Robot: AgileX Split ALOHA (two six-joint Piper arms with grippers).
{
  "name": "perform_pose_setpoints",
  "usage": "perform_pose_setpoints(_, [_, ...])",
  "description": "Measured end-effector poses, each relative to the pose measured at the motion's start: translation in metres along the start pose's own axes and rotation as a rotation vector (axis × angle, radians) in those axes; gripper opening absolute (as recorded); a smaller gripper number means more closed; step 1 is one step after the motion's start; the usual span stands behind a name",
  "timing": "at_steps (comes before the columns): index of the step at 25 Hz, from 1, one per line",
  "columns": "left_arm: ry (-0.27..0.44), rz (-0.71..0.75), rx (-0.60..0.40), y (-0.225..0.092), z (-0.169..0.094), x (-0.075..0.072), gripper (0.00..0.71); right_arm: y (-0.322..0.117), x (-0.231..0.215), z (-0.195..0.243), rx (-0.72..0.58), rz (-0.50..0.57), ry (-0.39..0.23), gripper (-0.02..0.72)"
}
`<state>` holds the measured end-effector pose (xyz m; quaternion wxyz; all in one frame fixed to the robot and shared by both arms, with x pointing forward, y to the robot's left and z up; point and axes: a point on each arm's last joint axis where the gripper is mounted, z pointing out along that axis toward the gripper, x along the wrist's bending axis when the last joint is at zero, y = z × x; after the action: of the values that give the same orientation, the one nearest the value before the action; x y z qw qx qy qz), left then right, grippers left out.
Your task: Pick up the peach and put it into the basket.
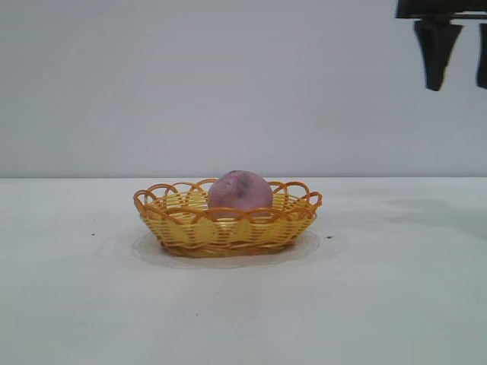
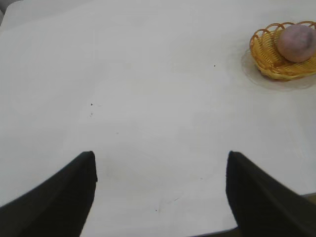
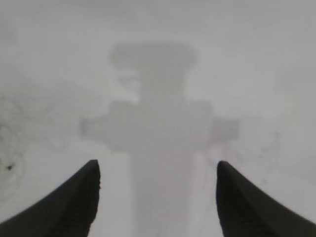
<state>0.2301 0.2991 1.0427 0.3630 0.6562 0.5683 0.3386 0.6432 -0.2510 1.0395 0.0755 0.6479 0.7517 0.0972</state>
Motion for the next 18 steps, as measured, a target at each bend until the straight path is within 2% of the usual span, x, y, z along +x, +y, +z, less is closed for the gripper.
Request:
perform_pose_setpoints(6, [0.0, 0.0, 0.0, 0.0, 0.0, 0.0, 0.514, -0.005, -0.014, -0.003, 0.032, 0.054, 0.022, 0.434])
perform_pose_setpoints(10, [0.0, 0.0, 0.0, 0.0, 0.0, 0.0, 0.514, -0.016, -0.01, -0.025, 0.004, 0.062, 0.046, 0.434])
perform_pose_setpoints(14, [0.0, 0.0, 0.0, 0.0, 0.0, 0.0, 0.514, -0.047, -0.007, -0.057, -0.03, 0.06, 0.042, 0.434])
perform_pose_setpoints(18, [0.0, 0.0, 0.0, 0.0, 0.0, 0.0, 0.514, -0.096, -0.003, -0.086, -0.07, 0.059, 0.04, 0.434])
